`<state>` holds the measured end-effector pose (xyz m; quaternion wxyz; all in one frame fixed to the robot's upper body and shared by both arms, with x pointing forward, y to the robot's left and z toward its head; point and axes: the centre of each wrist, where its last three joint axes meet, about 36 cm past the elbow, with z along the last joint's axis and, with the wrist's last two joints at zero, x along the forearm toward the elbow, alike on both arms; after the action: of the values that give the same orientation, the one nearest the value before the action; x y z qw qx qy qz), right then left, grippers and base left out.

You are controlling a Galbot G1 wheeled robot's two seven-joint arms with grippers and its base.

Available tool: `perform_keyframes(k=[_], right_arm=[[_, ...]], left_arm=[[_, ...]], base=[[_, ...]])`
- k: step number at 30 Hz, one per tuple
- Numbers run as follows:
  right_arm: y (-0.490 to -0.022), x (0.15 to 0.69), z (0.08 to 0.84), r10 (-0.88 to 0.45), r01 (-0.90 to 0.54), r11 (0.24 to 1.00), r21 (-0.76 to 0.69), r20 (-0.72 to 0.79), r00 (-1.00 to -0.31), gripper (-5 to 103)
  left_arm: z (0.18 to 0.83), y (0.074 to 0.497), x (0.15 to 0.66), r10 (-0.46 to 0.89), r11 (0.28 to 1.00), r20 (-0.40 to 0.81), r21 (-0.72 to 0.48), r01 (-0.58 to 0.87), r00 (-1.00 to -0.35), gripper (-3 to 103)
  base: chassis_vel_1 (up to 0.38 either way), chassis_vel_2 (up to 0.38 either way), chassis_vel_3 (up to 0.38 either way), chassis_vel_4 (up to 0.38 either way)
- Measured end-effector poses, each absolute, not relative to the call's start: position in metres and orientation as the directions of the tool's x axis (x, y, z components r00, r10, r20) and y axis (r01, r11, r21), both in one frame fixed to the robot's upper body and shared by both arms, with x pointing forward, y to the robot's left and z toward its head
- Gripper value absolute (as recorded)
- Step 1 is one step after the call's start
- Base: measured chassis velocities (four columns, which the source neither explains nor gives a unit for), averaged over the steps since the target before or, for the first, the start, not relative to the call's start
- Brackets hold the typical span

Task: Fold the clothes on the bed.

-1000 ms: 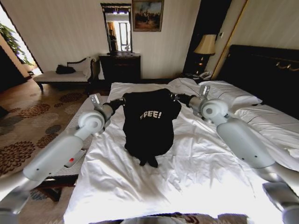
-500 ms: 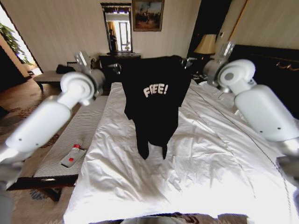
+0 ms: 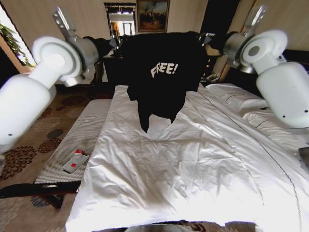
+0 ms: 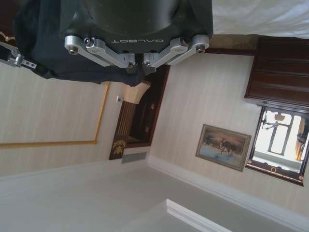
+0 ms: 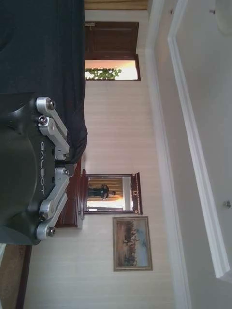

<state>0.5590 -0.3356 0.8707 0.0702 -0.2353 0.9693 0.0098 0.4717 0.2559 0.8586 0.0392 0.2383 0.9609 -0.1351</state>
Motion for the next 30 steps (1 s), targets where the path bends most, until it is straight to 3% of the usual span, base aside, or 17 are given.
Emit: perform_keyframes(k=[8,15,21,26,30], right_arm=[[-0.327,0.471,0.873,-0.513,-0.514,0.858,-0.030,-0.131,-0.848,2],[-0.335,0.381,0.869,-0.503,-0.503,0.864,-0.022,-0.076,-0.861,2],[-0.302,0.305,0.876,-0.448,-0.448,0.891,-0.072,0.015,-0.894,2],[-0.276,0.277,0.856,-0.439,-0.448,0.890,-0.080,0.109,-0.892,2],[-0.269,0.285,0.841,-0.422,-0.432,0.900,-0.047,0.150,-0.894,2]], left_arm=[[0.841,0.295,0.372,0.430,0.871,-0.128,-0.202,0.448,-0.894,2],[0.844,0.289,0.309,0.431,0.886,-0.108,-0.136,0.443,-0.896,2],[0.858,0.279,0.261,0.410,0.900,-0.034,-0.146,0.411,-0.911,2],[0.848,0.273,0.260,0.377,0.918,0.076,-0.160,0.362,-0.923,2],[0.831,0.270,0.277,0.350,0.930,0.150,-0.178,0.323,-0.925,2]], base=[[0.000,0.000,0.000,0.000],[0.000,0.000,0.000,0.000],[-0.012,-0.003,-0.002,-0.004],[0.000,0.000,0.000,0.000],[0.000,0.000,0.000,0.000]])
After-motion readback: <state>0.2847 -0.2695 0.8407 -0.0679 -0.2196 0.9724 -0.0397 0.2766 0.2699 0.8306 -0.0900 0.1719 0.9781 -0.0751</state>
